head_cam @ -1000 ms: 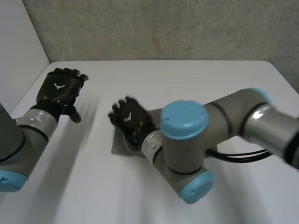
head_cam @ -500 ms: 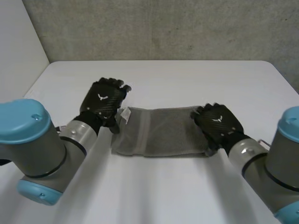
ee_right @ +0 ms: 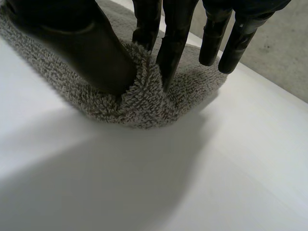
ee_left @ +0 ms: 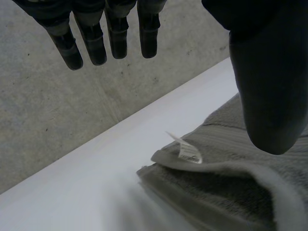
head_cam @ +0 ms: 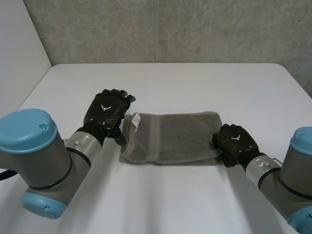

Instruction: Fold the towel.

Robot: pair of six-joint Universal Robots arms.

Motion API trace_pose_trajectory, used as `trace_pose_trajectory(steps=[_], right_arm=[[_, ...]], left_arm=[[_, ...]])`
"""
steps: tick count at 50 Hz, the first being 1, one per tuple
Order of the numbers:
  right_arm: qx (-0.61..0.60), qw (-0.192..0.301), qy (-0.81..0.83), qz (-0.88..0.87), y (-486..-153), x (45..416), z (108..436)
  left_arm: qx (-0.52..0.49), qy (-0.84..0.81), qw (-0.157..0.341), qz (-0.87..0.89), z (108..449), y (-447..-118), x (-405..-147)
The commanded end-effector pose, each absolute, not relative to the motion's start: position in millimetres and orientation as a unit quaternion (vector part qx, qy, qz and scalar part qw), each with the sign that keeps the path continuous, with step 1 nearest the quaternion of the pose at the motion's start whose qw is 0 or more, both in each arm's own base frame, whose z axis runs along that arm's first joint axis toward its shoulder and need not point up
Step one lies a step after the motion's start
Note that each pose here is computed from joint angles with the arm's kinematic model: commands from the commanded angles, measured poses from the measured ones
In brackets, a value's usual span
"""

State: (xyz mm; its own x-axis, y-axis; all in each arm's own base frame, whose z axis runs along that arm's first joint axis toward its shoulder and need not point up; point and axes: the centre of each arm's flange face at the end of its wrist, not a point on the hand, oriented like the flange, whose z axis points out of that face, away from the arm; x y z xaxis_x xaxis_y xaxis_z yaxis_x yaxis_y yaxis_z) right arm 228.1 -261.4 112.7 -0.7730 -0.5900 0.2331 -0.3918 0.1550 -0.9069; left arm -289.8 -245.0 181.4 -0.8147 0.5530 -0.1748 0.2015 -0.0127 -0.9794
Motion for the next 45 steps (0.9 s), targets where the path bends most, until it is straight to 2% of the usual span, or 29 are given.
trace_pose_trajectory(steps=[1, 7, 10, 16, 20, 22, 23, 25, 26, 28, 31, 33, 38, 45], right_arm=[[-0.328, 0.069, 0.777, -0.533, -251, 206, 127], [-0.359, 0.051, 0.8, -0.478, -245, 176, 135], [-0.381, 0.023, 0.795, -0.471, -252, 163, 142], [-0.4, -0.007, 0.761, -0.511, -268, 166, 173], [-0.42, 0.002, 0.726, -0.544, -260, 190, 194], [-0.444, 0.021, 0.696, -0.563, -246, 221, 206], [-0.445, 0.022, 0.696, -0.563, -246, 221, 206], [-0.477, 0.039, 0.671, -0.567, -226, 255, 209], [-0.477, 0.039, 0.67, -0.567, -226, 255, 209], [-0.519, 0.061, 0.644, -0.559, -197, 293, 203], [-0.536, 0.069, 0.633, -0.555, -183, 308, 199], [-0.56, 0.08, 0.623, -0.54, -167, 328, 182], [-0.586, 0.101, 0.598, -0.538, -149, 356, 158], [-0.557, 0.123, 0.594, -0.567, -145, 373, 153]], left_arm=[[-0.267, -0.695, 0.125, 0.656, 180, -246, -285], [-0.263, -0.693, 0.122, 0.66, 184, -248, -281], [-0.258, -0.694, 0.118, 0.662, 185, -251, -278], [-0.257, -0.692, 0.118, 0.665, 187, -251, -278], [-0.257, -0.692, 0.117, 0.665, 187, -252, -277], [-0.256, -0.692, 0.117, 0.665, 187, -252, -277], [-0.256, -0.692, 0.116, 0.665, 187, -252, -277], [-0.255, -0.692, 0.117, 0.665, 187, -252, -277], [-0.256, -0.692, 0.116, 0.665, 187, -252, -277], [-0.255, -0.692, 0.116, 0.666, 188, -252, -277], [-0.255, -0.691, 0.116, 0.666, 188, -252, -277], [-0.255, -0.691, 0.116, 0.666, 188, -252, -277], [-0.25, -0.693, 0.111, 0.667, 189, -252, -276], [-0.244, -0.696, 0.103, 0.668, 188, -253, -274]])
